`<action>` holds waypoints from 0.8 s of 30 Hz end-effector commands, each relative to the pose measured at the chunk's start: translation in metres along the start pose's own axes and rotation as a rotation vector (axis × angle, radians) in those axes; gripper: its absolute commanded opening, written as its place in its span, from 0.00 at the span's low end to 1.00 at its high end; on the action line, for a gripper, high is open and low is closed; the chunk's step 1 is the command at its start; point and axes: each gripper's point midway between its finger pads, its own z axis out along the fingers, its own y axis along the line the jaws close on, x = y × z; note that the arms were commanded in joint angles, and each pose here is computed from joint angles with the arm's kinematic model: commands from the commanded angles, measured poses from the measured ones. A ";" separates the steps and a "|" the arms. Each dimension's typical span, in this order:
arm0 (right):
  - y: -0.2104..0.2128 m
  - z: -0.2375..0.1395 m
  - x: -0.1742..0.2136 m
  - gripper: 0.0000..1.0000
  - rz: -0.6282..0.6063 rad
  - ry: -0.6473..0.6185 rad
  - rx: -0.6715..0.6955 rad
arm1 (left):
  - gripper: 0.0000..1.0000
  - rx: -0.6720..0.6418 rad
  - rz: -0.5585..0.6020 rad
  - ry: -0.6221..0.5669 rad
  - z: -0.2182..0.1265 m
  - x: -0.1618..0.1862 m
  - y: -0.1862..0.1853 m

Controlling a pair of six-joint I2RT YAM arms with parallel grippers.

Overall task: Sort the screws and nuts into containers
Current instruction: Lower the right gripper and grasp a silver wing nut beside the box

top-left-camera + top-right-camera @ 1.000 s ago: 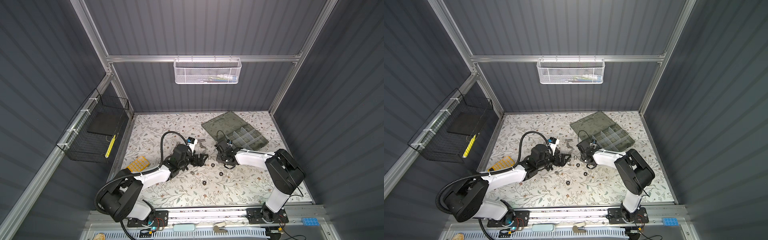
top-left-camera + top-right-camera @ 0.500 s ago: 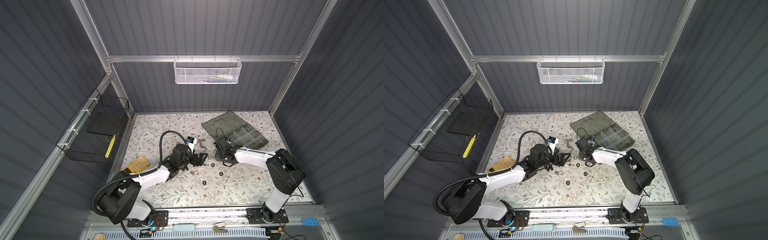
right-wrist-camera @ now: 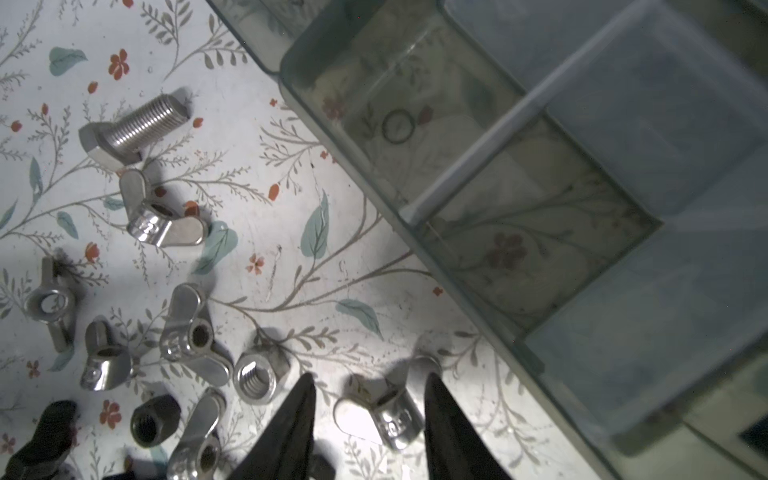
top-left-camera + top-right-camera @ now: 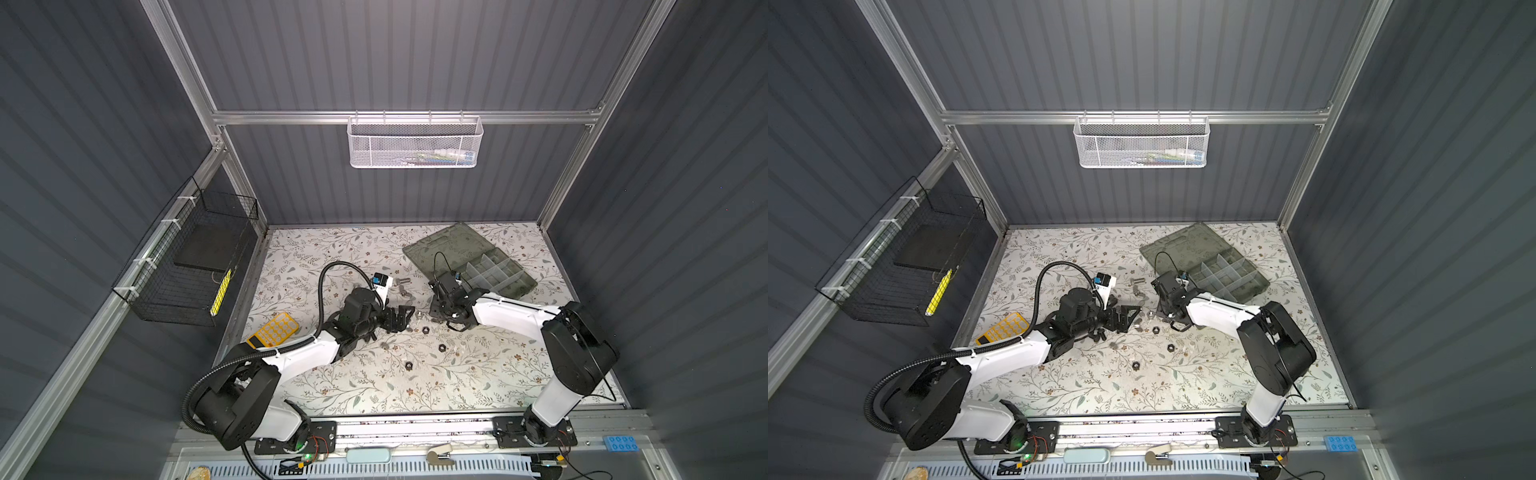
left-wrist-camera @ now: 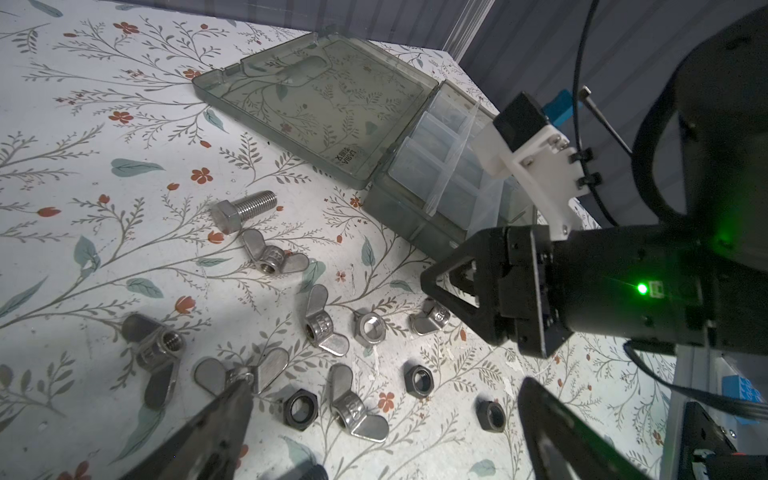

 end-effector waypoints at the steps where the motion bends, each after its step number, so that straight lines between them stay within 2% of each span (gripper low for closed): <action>1: -0.006 0.002 0.019 0.49 0.018 0.046 0.008 | 1.00 0.006 0.030 -0.017 -0.003 -0.008 -0.005; 15: -0.006 0.022 0.035 0.48 -0.014 0.090 0.052 | 1.00 0.005 0.033 -0.023 -0.005 -0.009 -0.006; 24: -0.009 0.026 0.018 0.44 -0.085 0.039 0.125 | 1.00 0.007 0.033 -0.023 -0.005 -0.009 -0.006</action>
